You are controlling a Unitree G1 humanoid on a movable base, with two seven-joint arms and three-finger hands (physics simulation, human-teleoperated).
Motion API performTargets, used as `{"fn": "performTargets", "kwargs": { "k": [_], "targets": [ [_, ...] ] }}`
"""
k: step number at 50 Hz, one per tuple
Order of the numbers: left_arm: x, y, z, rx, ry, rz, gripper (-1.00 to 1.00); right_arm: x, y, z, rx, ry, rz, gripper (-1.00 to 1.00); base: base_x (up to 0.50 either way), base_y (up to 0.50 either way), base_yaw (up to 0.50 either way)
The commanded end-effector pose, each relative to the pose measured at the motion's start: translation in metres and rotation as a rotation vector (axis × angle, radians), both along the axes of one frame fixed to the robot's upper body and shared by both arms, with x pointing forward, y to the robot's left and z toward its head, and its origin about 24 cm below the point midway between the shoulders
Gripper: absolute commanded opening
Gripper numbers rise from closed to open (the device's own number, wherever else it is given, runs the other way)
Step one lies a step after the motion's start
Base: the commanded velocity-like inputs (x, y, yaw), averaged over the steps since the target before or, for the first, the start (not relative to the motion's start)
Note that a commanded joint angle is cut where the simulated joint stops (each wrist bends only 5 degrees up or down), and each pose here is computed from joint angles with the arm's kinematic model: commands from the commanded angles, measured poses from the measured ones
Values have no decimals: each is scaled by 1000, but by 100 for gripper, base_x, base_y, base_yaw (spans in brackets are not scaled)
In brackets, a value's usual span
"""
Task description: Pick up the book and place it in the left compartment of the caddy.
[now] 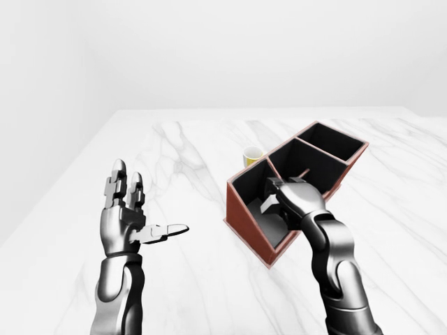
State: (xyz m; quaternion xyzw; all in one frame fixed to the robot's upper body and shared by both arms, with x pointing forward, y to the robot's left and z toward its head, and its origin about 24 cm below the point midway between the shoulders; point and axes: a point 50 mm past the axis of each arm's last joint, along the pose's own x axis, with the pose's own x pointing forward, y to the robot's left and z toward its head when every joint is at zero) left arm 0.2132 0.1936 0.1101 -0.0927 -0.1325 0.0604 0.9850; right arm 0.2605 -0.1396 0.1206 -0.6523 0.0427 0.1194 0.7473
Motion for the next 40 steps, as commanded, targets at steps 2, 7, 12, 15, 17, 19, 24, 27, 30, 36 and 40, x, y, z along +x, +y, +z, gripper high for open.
{"fn": "performTargets", "kwargs": {
  "k": [2, 7, 12, 15, 17, 19, 24, 27, 30, 36, 40],
  "targets": [
    [0, -1, 0, 0, 1, -3, 100, 2, 1, 5, -17, -21, -6, 100, 0, 0, 0],
    [0, 0, -1, -1, 4, -3, 100, 2, 2, 6, -17, -27, -6, 100, 0, 0, 0],
    [0, -1, 0, 0, 2, -5, 100, 2, 2, 7, -14, -29, -5, 100, 0, 0, 0],
    [0, -1, 0, 0, 0, -4, 100, 2, 2, 7, -15, -31, -4, 100, 0, 0, 0],
    [0, -1, 0, 0, 0, -4, 100, 3, 2, 7, -13, -32, -3, 100, 0, 0, 0],
    [0, -1, 0, 0, 0, -5, 100, 3, 2, 8, -12, -34, -3, 100, 0, 0, 0],
    [0, -2, 0, 2, 1, -9, 100, 2, 2, 7, -10, -30, -2, 100, 0, 0, 0],
    [-3, -1, 15, 8, -63, 4, 100, 2, 1, 7, -9, -31, -5, 100, 0, 0, 0],
    [-2, -1, 8, 5, -35, -1, 100, 1, 0, 9, -10, -41, -8, 100, 0, 0, 0],
    [0, -1, 1, 0, -4, -3, 100, 0, 2, 19, -28, -82, 24, 100, 0, 0, 0],
    [0, -1, 1, -1, -5, -3, 100, -5, 10, 37, -81, -154, 150, 100, 0, 0, 0]
  ]
}}
